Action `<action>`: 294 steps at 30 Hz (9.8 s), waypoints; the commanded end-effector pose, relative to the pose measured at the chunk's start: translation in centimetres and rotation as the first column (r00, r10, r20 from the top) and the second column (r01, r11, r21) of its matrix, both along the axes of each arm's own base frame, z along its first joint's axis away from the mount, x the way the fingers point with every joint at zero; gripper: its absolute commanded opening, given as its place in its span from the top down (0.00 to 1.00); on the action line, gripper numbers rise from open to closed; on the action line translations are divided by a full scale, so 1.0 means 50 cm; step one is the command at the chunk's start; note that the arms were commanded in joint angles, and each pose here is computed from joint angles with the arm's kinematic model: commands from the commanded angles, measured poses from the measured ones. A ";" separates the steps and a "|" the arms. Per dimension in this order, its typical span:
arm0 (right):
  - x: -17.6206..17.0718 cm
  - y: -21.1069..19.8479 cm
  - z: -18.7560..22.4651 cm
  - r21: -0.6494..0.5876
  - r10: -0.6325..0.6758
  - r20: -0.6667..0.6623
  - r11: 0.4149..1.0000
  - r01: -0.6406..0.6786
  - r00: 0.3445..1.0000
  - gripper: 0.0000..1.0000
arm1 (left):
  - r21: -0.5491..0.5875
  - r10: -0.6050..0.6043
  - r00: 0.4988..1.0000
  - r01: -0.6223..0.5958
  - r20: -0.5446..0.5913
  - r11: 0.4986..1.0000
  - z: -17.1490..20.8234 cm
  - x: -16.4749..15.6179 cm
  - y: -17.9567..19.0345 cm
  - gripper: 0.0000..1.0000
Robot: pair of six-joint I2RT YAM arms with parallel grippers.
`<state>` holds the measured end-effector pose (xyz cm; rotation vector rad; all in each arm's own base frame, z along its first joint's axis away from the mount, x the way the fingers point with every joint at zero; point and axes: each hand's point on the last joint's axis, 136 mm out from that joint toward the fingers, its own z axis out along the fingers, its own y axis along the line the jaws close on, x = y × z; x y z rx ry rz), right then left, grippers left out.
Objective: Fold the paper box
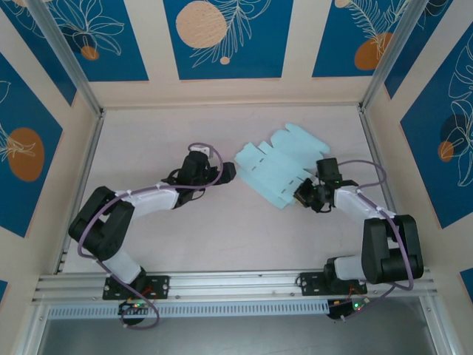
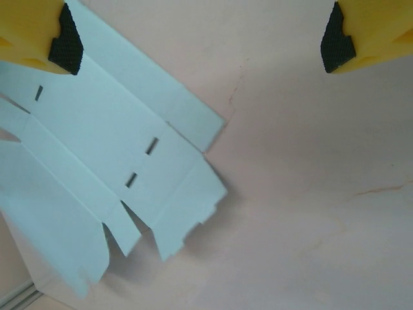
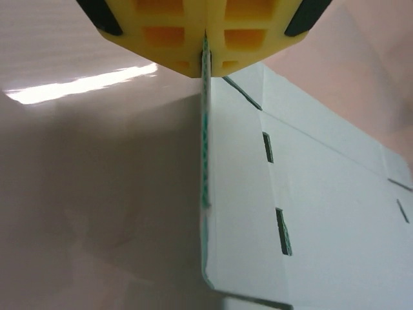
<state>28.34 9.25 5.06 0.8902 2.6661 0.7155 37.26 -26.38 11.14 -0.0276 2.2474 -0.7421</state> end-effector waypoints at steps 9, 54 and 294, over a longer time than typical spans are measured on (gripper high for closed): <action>0.034 0.169 0.015 0.144 -0.101 0.002 0.984 0.100 0.995 0.98 | -0.066 0.091 0.989 -0.100 -0.120 0.993 -0.026 -0.025 0.019 0.11; -0.006 0.334 0.065 0.242 0.206 0.022 0.948 -0.205 0.978 0.46 | 0.111 -0.002 0.988 0.020 -0.152 0.994 -0.045 -0.017 0.038 0.96; 0.285 0.303 0.342 0.431 0.337 0.423 0.742 -0.514 0.841 0.01 | 0.967 -0.887 0.402 -0.202 0.227 0.156 0.123 0.194 -0.017 1.00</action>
